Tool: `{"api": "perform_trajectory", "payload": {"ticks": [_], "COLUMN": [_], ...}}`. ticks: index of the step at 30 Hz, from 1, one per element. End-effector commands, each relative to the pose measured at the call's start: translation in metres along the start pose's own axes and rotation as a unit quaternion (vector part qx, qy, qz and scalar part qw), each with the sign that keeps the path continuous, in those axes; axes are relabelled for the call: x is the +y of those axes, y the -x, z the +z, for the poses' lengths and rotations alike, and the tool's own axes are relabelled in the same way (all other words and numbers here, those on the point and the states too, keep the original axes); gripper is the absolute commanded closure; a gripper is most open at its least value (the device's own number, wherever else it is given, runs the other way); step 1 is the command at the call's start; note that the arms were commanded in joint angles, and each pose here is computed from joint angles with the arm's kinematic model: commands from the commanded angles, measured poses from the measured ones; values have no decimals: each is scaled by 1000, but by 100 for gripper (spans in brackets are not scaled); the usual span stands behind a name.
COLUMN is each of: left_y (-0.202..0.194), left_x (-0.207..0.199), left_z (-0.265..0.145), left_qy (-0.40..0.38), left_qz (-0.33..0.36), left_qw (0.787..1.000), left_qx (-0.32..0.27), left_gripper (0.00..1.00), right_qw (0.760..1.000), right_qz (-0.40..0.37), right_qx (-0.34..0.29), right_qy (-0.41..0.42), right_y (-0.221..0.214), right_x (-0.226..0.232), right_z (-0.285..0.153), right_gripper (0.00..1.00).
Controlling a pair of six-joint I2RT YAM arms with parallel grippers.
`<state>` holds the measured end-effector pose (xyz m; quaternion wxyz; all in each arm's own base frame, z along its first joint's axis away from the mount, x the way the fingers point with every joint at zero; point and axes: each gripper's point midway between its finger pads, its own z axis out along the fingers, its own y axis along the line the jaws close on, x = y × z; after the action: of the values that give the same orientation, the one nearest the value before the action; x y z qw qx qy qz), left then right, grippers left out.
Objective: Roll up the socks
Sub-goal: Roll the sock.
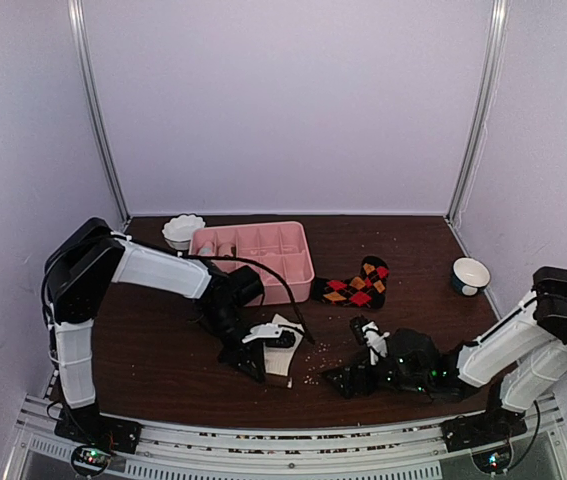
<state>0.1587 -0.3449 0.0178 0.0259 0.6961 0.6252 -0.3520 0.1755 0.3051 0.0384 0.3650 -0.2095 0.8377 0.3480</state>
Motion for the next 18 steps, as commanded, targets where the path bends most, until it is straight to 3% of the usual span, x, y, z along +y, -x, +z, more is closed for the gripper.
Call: {"api": "perform_trajectory", "payload": {"ticks": [1,3,6,8,10,18], "left_y": [-14,-14,-11,-12,-14,-14], "left_x": [4,7,10,9,11,13], "left_z": [-2,-2,-1,1,4,4], "left_qy": [-32,-40,-54,-67,-77,-95], "left_qz": [-71,-85,-102,-116,-130,-151], "left_qw": [997,996,993,991,988,984], "left_qx": [0,-1,-5,-1,4,0], "left_gripper": [100,100,100,100,100,100], "right_qw": [976,980,982,958,930,881], "right_qz": [49,35,-91,-248,-343,-471], "right_qx": [-51,-62,-63,-66,-59,-34], "right_qy": [-204,-188,-154,-128,-123,-23], "right_y": [6,15,23,16,8,-10], "right_x": [-77,-73,-41,-8,12,73], "right_z": [-30,-29,-23,-21,-14,27], "right_gripper": [0,0,0,0,1,32]}}
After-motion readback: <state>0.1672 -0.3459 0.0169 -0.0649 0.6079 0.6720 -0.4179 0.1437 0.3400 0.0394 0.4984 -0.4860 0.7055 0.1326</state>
